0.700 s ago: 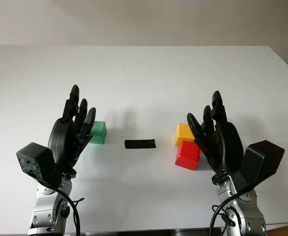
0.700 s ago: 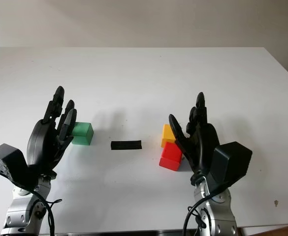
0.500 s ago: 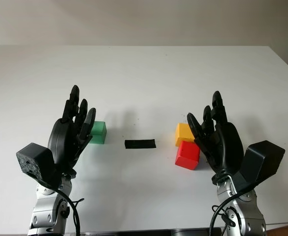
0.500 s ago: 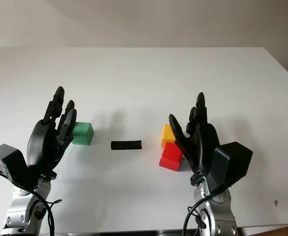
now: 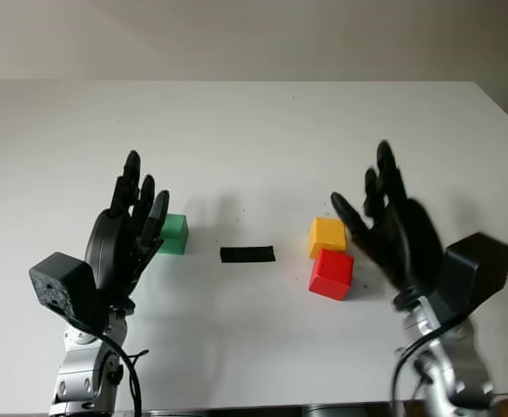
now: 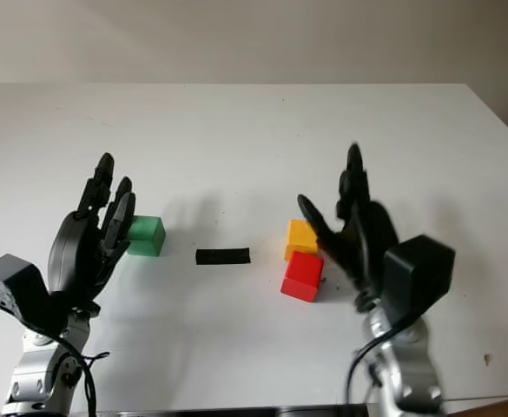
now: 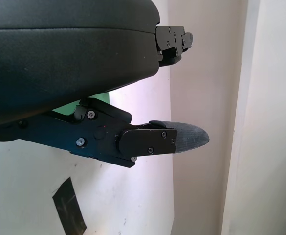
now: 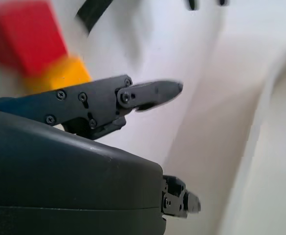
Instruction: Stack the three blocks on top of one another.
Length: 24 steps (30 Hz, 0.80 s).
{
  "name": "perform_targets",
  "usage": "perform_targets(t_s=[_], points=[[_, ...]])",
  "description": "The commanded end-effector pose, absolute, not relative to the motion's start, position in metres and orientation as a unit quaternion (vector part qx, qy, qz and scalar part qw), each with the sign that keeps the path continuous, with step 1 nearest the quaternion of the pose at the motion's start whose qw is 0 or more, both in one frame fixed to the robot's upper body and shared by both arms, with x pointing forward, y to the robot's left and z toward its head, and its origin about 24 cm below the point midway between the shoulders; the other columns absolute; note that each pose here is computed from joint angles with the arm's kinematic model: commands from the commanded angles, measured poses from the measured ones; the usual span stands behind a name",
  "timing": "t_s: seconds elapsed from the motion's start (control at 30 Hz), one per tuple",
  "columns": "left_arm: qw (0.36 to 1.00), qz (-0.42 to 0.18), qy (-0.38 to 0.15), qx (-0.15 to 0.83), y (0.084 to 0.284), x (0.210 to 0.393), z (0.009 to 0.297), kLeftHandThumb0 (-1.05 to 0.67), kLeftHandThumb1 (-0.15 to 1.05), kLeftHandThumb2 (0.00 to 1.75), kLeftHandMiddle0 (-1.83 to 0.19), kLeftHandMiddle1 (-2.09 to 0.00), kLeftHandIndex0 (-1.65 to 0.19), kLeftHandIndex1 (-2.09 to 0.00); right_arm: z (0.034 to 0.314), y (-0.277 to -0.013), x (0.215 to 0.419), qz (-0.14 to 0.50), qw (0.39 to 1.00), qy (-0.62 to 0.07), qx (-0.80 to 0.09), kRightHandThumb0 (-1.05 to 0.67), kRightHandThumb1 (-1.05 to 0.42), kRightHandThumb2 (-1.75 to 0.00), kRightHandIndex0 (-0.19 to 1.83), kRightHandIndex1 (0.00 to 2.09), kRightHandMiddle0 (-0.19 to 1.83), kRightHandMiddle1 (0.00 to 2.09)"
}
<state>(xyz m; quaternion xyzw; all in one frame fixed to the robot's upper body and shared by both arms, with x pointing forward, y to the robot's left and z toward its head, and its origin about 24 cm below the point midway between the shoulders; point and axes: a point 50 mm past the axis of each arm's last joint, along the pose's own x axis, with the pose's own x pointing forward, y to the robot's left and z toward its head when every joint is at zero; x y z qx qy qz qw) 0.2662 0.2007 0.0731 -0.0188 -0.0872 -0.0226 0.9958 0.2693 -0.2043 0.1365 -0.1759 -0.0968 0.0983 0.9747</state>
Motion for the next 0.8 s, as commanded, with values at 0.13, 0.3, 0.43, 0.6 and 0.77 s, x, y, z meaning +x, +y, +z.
perform_targets(t_s=[0.13,0.3,0.43,0.6,0.77], points=[[0.992,-0.026,-0.120,0.002,0.207,0.274,0.086,-0.60,1.05,0.50,0.10,-0.04,0.11,-0.04,0.203,-0.208,0.275,0.189,0.883,-0.158,-0.399,-0.59,-0.80,-0.01,-0.05,0.08,0.25,0.22],[0.992,-0.029,-0.123,0.002,0.208,0.279,0.087,-0.61,1.05,0.50,0.09,-0.05,0.10,-0.05,0.223,-0.200,0.274,0.260,0.770,-0.165,-0.559,-0.61,-0.75,-0.04,-0.05,0.07,0.29,0.19],[0.992,-0.027,-0.124,0.003,0.206,0.280,0.089,-0.61,1.05,0.51,0.08,-0.06,0.10,-0.05,0.227,-0.191,0.268,0.292,0.644,-0.196,-0.680,-0.65,-0.75,-0.05,-0.01,0.08,0.34,0.19],[0.992,-0.024,-0.125,0.003,0.206,0.282,0.090,-0.60,1.05,0.51,0.09,-0.05,0.10,-0.05,0.217,-0.185,0.258,0.332,0.560,-0.221,-0.726,-0.56,-0.72,-0.05,-0.02,0.07,0.39,0.18],[0.992,-0.021,-0.125,0.002,0.207,0.282,0.090,-0.61,1.05,0.50,0.08,-0.05,0.10,-0.05,0.211,-0.185,0.253,0.340,0.499,-0.252,-0.756,-0.36,-0.83,-0.08,0.07,0.09,0.49,0.17]])
